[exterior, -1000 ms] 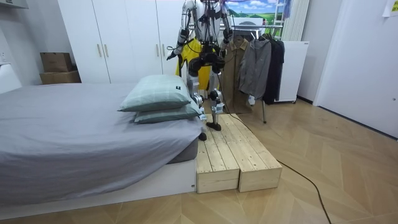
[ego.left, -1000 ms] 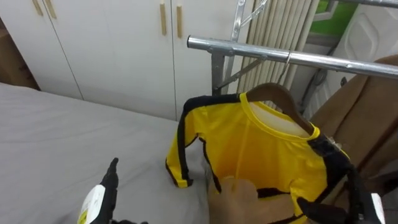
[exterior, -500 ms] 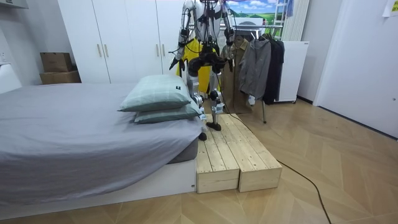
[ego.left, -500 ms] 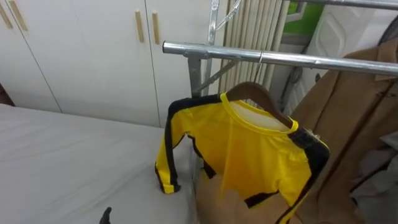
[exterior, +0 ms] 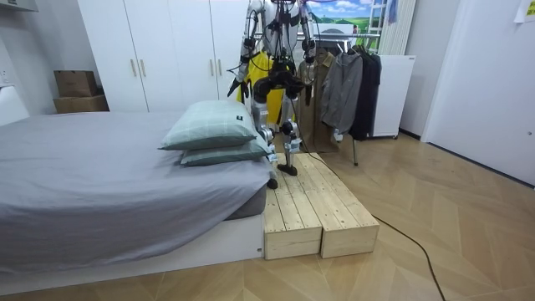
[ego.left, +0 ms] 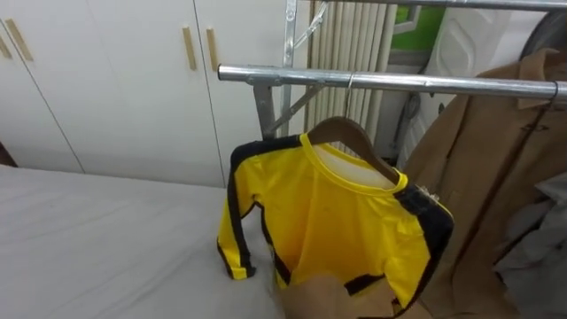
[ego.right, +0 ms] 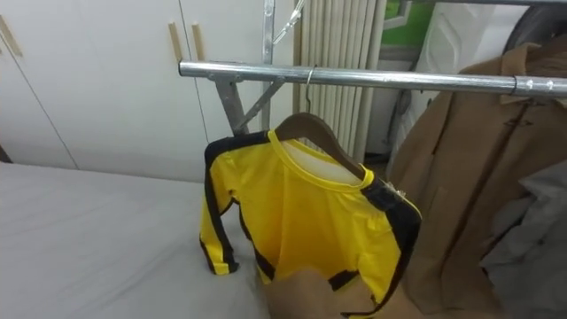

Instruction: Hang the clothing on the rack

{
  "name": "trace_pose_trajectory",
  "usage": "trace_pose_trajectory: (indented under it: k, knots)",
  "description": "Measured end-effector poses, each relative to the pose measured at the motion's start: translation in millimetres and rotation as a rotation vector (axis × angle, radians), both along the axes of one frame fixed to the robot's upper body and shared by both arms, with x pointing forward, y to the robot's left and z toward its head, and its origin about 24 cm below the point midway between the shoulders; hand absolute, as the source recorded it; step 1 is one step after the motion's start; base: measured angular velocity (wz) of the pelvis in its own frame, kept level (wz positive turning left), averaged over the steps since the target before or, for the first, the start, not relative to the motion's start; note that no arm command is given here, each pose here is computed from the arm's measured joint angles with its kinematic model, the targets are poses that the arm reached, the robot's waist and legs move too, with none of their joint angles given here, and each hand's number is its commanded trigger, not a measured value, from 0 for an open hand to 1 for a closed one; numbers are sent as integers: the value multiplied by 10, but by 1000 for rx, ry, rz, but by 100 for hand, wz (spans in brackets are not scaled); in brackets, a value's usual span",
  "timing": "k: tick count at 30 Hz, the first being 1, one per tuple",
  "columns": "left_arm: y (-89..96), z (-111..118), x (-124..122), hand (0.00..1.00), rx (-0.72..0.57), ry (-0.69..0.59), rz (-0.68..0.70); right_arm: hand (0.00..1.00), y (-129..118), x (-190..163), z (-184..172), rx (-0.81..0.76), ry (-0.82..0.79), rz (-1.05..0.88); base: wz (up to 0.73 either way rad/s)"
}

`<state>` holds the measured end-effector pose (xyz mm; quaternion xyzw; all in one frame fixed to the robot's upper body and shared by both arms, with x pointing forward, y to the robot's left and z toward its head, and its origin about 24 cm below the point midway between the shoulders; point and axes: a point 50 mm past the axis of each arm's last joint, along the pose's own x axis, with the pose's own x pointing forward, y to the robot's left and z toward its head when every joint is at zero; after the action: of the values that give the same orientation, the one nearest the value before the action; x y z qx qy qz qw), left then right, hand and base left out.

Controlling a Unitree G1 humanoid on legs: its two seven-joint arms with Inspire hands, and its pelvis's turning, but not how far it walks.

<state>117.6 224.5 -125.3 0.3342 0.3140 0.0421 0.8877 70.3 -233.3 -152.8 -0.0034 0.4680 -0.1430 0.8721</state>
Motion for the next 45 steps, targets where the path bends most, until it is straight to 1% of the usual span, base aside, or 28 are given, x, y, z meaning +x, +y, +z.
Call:
trace_pose_trajectory:
  k: [4,8,13,21,25,30,36,41,45]
  knots:
    - [-4,-3,-1,0,-4,6,-6,0,36,-124,-60,95,62,14,10]
    - [-23,-18,-8,0,-1,30,-43,0,13,-300,-117,163,140,-48,24]
    - [-56,-46,-22,0,-7,63,-36,0,-4,-392,-143,188,190,-112,13]
    - [-71,-2,86,0,-8,49,-65,0,-6,-380,-152,209,200,-128,6]
    - [-101,61,174,0,-18,7,-80,0,-4,-365,-152,217,204,-121,0]
    - [-108,73,195,0,-18,6,-80,0,-11,-331,-150,219,206,-117,4]
    - [-160,65,207,0,-37,15,-87,0,-27,-319,-146,201,214,-96,15]
    - [-204,162,318,0,-37,-48,-102,0,-51,-304,-141,185,215,-95,16]
    - [-226,175,343,0,-36,-64,-102,0,-66,-289,-136,172,215,-88,5]
